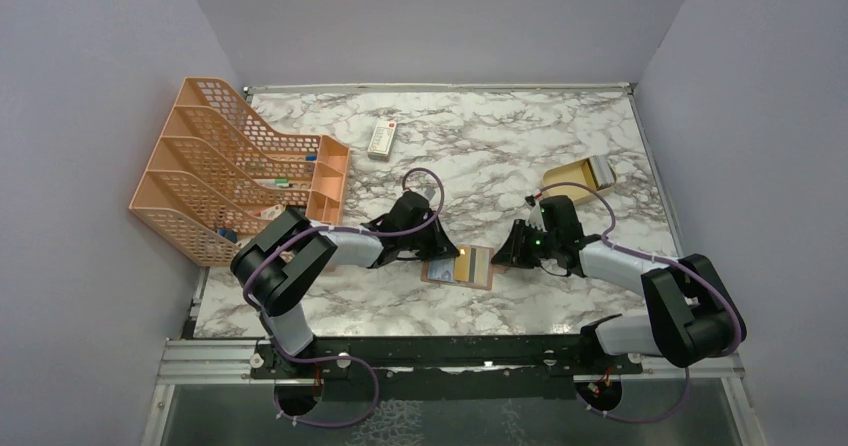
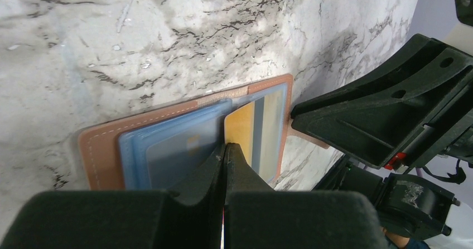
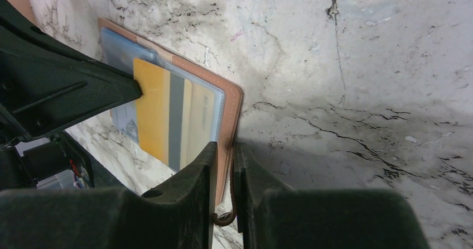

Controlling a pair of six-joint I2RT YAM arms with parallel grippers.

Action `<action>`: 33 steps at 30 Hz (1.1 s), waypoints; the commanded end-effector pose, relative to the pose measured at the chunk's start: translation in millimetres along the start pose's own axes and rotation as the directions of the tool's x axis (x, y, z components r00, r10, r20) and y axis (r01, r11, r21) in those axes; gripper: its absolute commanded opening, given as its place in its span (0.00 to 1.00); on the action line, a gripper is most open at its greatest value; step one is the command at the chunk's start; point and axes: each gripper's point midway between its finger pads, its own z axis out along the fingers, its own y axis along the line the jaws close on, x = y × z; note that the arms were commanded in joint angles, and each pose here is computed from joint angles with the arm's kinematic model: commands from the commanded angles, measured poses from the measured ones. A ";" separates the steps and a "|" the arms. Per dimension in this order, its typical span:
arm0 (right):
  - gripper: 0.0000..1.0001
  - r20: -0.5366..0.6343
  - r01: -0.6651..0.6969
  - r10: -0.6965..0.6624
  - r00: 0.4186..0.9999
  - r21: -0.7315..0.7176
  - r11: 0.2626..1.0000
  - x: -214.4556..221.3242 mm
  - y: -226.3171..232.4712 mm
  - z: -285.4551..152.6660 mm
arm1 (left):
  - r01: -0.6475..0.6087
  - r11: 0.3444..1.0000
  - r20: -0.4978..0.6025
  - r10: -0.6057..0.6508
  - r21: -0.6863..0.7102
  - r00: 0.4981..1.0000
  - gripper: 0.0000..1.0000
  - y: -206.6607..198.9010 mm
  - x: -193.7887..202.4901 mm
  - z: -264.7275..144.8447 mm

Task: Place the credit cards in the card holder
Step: Insert the credit card into the card holder.

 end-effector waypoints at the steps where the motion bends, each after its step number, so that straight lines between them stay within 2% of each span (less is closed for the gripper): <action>1: 0.16 0.024 0.017 -0.016 1.000 -0.031 0.999 -3.0 7.8 -1.1 | -0.030 0.999 -0.042 0.031 0.025 0.999 0.00 -8.4 8.5 8.2; 5: 0.16 0.027 0.016 -0.015 1.000 -0.025 1.000 -2.5 6.1 -1.3 | -0.032 0.999 -0.041 0.033 0.035 0.999 0.01 -13.1 8.7 7.0; 7: 0.16 0.033 0.016 -0.015 0.999 -0.020 1.000 -3.3 5.4 -1.8 | -0.039 0.999 -0.022 0.039 0.036 0.999 0.11 -16.4 4.6 2.5; 10: 0.16 0.037 0.018 -0.018 0.999 -0.017 1.000 -4.3 5.7 -2.8 | -0.060 0.998 0.008 0.060 0.022 0.998 0.31 -22.3 -3.0 -6.5; 14: 0.16 0.040 0.020 -0.019 0.999 -0.022 1.000 -5.2 7.7 -4.0 | -0.074 0.997 0.014 0.074 0.002 0.997 0.44 -23.9 -6.2 -10.4; 23: 0.14 0.038 0.021 -0.020 0.999 -0.022 1.000 -2.6 6.4 -4.4 | -0.044 0.999 -0.022 0.044 0.032 0.999 0.50 -22.7 5.0 -9.1; 33: 0.14 0.039 0.028 -0.027 0.999 -0.026 0.999 -4.8 8.4 -4.6 | -0.028 0.998 -0.062 0.031 0.054 0.998 0.51 -27.2 15.9 -1.0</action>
